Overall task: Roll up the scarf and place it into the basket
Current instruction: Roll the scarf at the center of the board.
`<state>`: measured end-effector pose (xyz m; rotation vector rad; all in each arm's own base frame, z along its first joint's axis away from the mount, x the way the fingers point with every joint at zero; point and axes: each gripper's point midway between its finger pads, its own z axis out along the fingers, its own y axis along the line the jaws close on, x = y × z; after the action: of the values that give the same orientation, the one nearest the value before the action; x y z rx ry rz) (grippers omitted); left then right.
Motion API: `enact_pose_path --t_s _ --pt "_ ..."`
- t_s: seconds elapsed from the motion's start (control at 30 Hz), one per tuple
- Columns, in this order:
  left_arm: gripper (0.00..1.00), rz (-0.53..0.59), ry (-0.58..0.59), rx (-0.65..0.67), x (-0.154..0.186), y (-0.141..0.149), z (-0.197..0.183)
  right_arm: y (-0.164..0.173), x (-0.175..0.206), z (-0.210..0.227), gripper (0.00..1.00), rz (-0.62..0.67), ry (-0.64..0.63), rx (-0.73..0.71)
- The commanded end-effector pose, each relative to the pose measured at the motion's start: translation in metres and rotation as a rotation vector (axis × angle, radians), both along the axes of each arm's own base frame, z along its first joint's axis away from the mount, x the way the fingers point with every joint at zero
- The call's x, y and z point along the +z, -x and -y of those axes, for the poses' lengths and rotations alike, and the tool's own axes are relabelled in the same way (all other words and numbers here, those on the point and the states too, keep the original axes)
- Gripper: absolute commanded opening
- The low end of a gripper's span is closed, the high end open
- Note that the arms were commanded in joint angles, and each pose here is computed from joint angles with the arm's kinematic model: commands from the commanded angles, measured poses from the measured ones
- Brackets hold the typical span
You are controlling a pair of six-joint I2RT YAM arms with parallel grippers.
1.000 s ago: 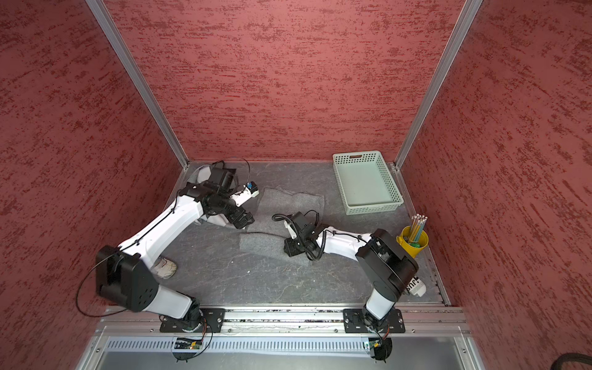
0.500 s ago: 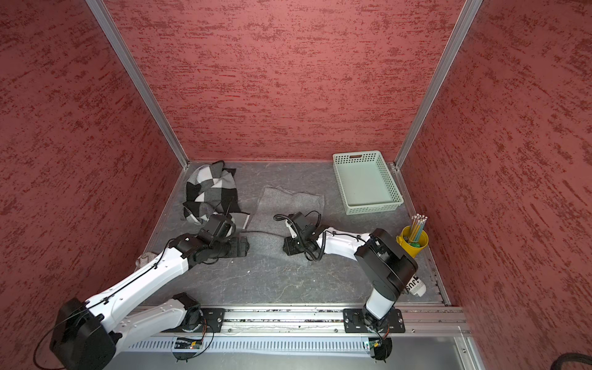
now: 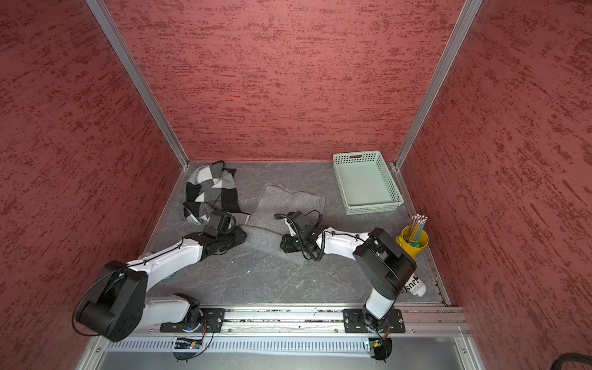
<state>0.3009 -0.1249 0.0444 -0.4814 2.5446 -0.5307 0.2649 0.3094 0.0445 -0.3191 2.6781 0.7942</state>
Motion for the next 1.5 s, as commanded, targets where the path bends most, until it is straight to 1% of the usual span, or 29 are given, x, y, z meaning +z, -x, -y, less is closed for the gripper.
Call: enact_pose_path --t_s 0.0,0.07,0.13,0.17,0.2,0.33,0.43,0.53,0.67,0.9,1.0,1.1,1.13,1.2,1.27,1.3,1.33,1.4,1.47 --pt "0.29 0.113 0.098 -0.050 0.017 -0.037 0.026 -0.006 0.003 0.012 0.44 0.026 0.022 -0.070" --pt "0.18 0.121 0.109 -0.083 0.015 -0.047 0.037 -0.007 0.008 0.018 0.45 0.052 0.033 -0.087" --pt "0.07 0.128 0.094 -0.104 0.015 -0.058 0.043 -0.007 0.017 0.020 0.46 0.080 0.029 -0.083" --pt "0.04 0.135 0.082 -0.113 0.016 -0.064 0.045 -0.008 0.022 0.020 0.47 0.100 0.027 -0.077" --pt "0.02 0.142 0.073 -0.118 0.017 -0.069 0.046 -0.008 0.027 0.020 0.49 0.119 0.025 -0.064" --pt "0.00 0.165 0.030 -0.147 0.025 -0.092 0.047 -0.010 0.052 0.020 0.57 0.252 0.086 -0.017" --pt "0.00 0.159 0.020 -0.175 0.027 -0.102 0.052 -0.014 0.063 0.021 0.61 0.345 0.191 0.005" --pt "0.00 0.148 0.024 -0.183 0.022 -0.104 0.054 -0.015 0.066 0.018 0.63 0.417 0.294 0.026" --pt "0.00 0.128 0.036 -0.196 0.015 -0.105 0.058 -0.013 0.056 0.010 0.70 0.494 0.419 0.065" --pt "0.00 0.111 0.047 -0.209 0.008 -0.106 0.062 -0.025 0.028 0.007 0.81 0.571 0.606 0.142" --pt "0.00 0.113 0.048 -0.212 0.009 -0.108 0.063 -0.029 0.013 0.013 0.86 0.588 0.682 0.164" --pt "0.02 0.118 0.050 -0.214 0.011 -0.110 0.062 -0.032 -0.003 0.018 0.86 0.591 0.750 0.189" --pt "0.03 0.121 0.050 -0.214 0.012 -0.110 0.062 -0.033 -0.010 0.020 0.85 0.587 0.771 0.193" --pt "0.04 0.119 0.050 -0.215 0.012 -0.111 0.061 -0.033 -0.023 0.022 0.80 0.567 0.785 0.198" --pt "0.07 0.121 0.053 -0.213 0.015 -0.112 0.060 -0.033 -0.034 0.025 0.68 0.534 0.773 0.197" --pt "0.09 0.124 0.054 -0.209 0.018 -0.114 0.058 -0.033 -0.037 0.025 0.60 0.522 0.761 0.188" --pt "0.15 0.132 0.058 -0.206 0.023 -0.115 0.056 -0.032 -0.038 0.025 0.50 0.508 0.744 0.182" --pt "0.33 0.160 0.059 -0.192 0.036 -0.117 0.050 -0.031 -0.036 0.019 0.36 0.489 0.701 0.175" --pt "0.43 0.200 0.051 -0.172 0.055 -0.119 0.041 -0.029 -0.027 0.006 0.25 0.469 0.631 0.169"
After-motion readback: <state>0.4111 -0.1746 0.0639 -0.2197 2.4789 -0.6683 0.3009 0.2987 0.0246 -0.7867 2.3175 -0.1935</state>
